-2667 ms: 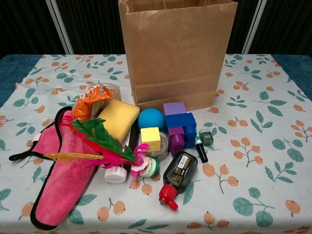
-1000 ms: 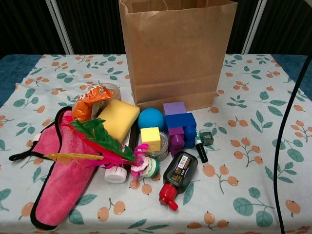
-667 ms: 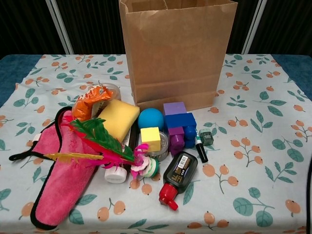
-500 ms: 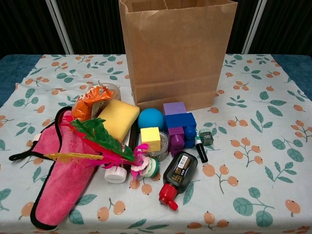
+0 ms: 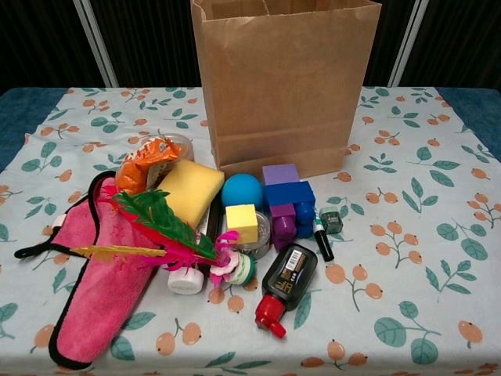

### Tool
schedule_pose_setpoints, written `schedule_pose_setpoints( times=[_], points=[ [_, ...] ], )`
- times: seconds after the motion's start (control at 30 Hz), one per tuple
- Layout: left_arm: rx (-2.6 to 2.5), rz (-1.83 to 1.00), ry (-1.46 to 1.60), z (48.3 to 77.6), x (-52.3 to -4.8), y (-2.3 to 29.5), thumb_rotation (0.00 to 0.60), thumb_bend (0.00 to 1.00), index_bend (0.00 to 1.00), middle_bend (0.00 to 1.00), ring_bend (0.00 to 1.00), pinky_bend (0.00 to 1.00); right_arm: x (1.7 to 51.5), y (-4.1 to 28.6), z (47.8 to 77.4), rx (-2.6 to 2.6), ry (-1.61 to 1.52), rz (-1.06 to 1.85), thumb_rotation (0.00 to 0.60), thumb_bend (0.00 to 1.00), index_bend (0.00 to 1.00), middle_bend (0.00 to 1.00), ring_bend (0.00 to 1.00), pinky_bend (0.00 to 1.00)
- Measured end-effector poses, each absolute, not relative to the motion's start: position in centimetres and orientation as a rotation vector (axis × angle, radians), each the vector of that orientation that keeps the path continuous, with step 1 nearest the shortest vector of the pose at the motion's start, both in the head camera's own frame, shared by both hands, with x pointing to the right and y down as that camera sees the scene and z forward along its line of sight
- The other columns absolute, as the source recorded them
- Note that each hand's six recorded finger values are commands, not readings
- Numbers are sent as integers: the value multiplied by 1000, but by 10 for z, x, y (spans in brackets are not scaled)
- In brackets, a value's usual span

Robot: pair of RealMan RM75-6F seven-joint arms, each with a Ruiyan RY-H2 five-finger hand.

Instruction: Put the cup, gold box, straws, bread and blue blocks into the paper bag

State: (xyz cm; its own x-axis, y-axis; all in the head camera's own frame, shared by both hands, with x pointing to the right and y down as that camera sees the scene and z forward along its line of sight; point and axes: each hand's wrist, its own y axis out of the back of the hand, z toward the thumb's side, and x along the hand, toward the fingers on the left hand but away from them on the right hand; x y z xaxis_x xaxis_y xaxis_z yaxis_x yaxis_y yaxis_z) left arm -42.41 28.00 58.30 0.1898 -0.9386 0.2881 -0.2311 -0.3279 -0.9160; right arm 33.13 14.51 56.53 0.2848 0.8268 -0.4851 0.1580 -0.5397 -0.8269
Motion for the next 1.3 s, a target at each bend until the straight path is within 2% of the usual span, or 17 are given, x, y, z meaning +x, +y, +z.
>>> schedule_pose_setpoints(
  times=[0.1,0.3,0.57,0.9,1.3],
  points=[
    [-1706,-1180,1116,582,-424,280,600,173,294,313,215,261,319,163,581,-1962,-789,1281,600,0,266,288,147,144],
    [-1695,-1175,1128,580,-426,278,600,172,294,313,214,261,280,174,608,-2043,-695,1224,600,0,267,286,144,146],
    [-1687,-1172,1141,579,-429,276,600,172,294,313,214,261,230,169,634,-2039,-595,1156,600,0,182,243,57,36],
    [-1670,-1162,1152,577,-433,274,600,173,294,313,215,261,189,162,662,-1967,-520,1153,600,0,168,233,48,23],
    [-1656,-1152,1158,575,-435,272,600,172,294,313,215,261,161,167,700,-1949,-492,1168,600,0,164,242,62,22]
  ],
)
